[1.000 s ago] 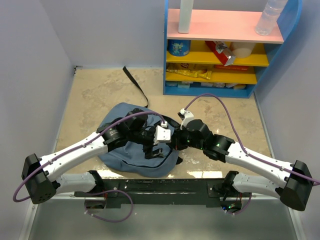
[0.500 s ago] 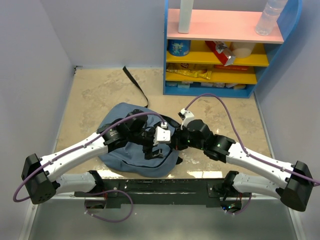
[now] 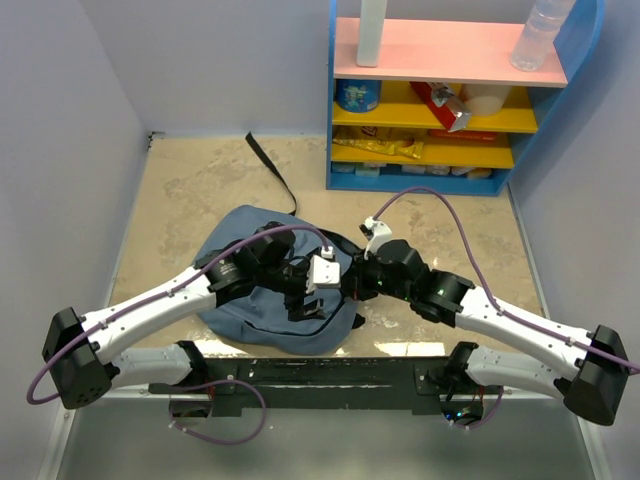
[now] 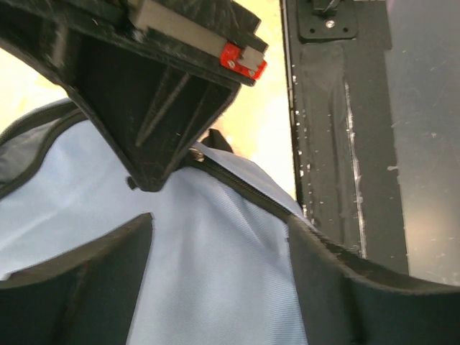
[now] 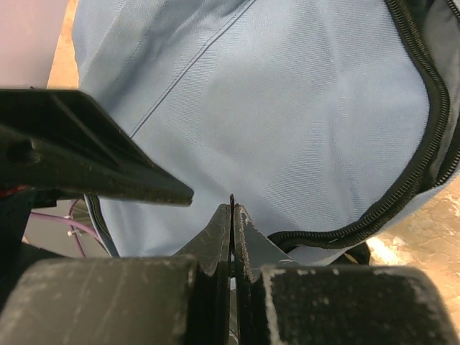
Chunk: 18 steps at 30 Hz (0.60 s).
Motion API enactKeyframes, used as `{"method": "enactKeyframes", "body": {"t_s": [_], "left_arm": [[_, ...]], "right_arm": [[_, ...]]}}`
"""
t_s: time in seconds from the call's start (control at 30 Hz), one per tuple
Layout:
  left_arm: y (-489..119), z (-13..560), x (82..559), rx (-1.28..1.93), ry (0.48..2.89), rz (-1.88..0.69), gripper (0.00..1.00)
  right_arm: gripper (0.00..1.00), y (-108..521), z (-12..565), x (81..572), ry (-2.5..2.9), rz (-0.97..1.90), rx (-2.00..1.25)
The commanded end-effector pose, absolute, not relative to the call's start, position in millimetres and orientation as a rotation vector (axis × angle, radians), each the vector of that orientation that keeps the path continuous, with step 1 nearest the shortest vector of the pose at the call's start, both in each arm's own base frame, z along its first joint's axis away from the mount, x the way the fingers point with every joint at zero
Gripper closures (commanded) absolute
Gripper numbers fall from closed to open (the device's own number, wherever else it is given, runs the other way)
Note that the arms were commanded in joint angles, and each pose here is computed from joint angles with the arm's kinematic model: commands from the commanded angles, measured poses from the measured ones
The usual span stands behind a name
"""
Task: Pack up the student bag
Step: Zip the student bag at the center of the board.
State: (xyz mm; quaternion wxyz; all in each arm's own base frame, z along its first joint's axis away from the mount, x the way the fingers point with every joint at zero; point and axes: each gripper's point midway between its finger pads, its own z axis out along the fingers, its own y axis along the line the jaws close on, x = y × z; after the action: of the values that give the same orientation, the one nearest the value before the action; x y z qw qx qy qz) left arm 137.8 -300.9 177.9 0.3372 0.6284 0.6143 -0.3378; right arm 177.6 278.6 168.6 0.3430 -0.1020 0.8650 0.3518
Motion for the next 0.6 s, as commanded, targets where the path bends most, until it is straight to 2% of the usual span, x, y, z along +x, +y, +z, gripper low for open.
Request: {"method": "enactKeyframes", "body": {"t_s": [0.0,0.07,0.13,0.57], "left_arm": [[-303.5,187.6,124.3,1.612,1.573,-0.978,0.28],[-301.9,183.1,118.2,1.636,1.575,-0.992,0.35],[-301.3,179.2,111.1,1.662,1.574,-1.006,0.37],[-307.4,156.0,98.0,1.684,1.634,-1.036,0.23]], "right_arm": [[1.0,276.6,202.9,188.0,2.139,0.918,-0.231],[1.0,274.0,202.9,190.4,2.135,0.896,-0.225],[1.0,273.0,205.7,192.2,2.128,0.885,-0.224],[1.0,275.8,211.2,192.4,2.125,0.896,-0.231]]}}
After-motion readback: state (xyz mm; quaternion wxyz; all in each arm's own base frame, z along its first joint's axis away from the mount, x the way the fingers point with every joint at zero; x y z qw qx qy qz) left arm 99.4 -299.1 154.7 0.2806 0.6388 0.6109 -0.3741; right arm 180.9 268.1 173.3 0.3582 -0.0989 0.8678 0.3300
